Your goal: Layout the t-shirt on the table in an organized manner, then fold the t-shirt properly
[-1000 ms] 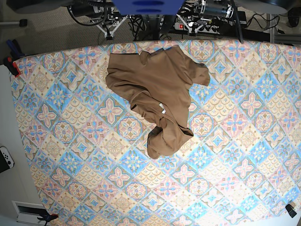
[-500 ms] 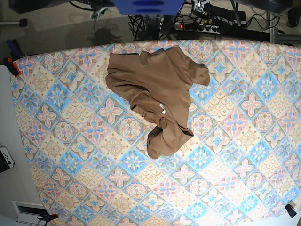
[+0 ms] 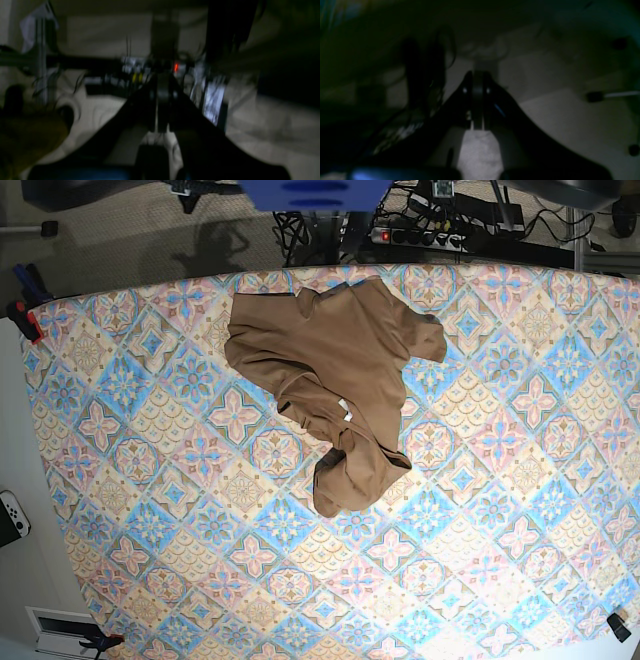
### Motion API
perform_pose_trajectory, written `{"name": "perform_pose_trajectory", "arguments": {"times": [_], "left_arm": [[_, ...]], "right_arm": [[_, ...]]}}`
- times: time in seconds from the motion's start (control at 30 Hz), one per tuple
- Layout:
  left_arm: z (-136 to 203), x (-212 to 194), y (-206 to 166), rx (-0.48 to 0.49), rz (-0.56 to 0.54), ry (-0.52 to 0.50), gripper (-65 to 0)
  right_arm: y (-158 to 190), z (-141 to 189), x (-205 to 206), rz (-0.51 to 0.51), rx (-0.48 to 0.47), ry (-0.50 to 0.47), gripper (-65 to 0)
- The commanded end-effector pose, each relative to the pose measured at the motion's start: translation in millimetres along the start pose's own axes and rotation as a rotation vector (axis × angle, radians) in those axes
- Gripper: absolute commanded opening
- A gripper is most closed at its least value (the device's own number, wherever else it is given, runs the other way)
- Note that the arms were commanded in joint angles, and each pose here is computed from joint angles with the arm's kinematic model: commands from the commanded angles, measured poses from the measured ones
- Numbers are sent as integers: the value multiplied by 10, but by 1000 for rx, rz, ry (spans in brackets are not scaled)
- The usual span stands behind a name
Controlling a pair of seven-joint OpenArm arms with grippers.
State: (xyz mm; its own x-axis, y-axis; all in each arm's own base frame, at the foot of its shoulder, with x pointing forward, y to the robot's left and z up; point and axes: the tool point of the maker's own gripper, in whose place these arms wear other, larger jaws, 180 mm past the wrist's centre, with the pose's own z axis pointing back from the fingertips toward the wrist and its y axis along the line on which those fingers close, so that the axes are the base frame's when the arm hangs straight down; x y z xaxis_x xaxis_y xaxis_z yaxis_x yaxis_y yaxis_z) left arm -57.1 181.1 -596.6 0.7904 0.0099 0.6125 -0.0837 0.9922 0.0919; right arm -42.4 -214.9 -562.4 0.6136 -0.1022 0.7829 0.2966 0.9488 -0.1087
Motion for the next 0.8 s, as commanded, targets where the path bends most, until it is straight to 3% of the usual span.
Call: {"name": "perform_pose_trajectory", "arguments": {"times": [0.0,0.13,0.2,0.3,0.47,0.77], "left_arm": [[158,-117,76,18,1,12,-650],[347,191,-4,-12,33,-154,-650],[507,529,-79,-40,55,-279,-650],[725,913,-139,-64,81,-403,-650],[811,1162,-163,-70,99,-476,-650],[1052,1657,-316,-143,64,-620,-650]], "right_arm": [[-117,140,-62,3,-28,12,-650],[-186,174,-73,-6,-60,13,-650],[-209,200,-66,-1,-60,6,-650],[-268,153,136,16,-49,-84,-650],[-354,166,660,57,-19,-284,-649],[-227,497,1348,60,20,-511,-648]]}}
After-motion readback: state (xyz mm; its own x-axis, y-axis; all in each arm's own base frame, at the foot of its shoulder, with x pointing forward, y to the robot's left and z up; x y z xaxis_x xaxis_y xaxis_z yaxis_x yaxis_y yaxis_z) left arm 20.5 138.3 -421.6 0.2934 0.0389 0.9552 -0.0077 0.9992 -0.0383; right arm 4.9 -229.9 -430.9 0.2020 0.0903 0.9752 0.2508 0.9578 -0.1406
